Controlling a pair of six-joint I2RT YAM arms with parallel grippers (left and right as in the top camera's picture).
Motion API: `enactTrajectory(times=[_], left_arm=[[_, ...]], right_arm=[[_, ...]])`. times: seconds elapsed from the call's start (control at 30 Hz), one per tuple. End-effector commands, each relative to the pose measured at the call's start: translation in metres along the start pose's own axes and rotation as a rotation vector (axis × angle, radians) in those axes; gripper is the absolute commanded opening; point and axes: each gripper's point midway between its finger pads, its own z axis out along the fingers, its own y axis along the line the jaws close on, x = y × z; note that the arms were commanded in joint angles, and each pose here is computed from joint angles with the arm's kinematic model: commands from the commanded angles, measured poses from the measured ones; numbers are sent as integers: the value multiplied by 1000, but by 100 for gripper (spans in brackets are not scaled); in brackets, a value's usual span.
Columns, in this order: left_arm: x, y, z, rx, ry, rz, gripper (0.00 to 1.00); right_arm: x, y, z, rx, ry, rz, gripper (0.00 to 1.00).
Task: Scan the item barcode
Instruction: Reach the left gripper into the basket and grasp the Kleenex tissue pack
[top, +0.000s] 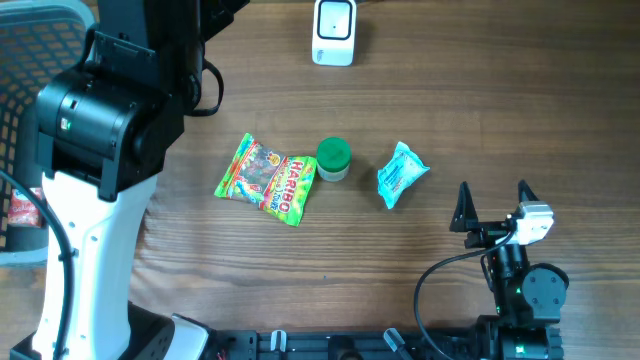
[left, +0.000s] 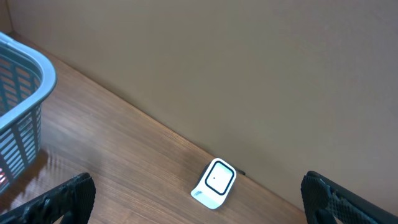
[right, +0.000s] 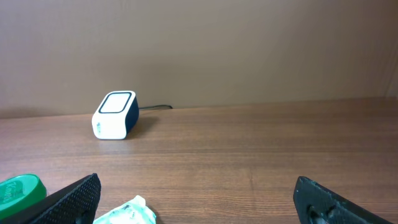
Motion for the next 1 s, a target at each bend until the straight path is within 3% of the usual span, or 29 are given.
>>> enactTrajectory(times=[0.0,0.17,0.37,0.43,0.53,0.8,0.97], left_arm=[[-16,7,-9,-20,-61,-6,100],[-60,47,-17,-152,-213,-19,100],[-89,171,-28,-459,-270,-308,100],[-76,210,-28,-547,-215,-470,100],[-59,252,-26,-668,-147,-590,100],[8,343,4,-1073,-56,-657,100],[45,383,24,-1209,-44,-574,100]], right_arm=[[-1,4,0,-21,-7,-11,100],[-1,4,0,-21,-7,-11,100],[-1,4,0,-21,-7,-11,100],[-1,4,0,-21,-7,-11,100],[-1,4,0,-21,-7,-11,100],[-1,4,0,-21,-7,-11,100],[-1,4,0,-21,-7,-11,100]])
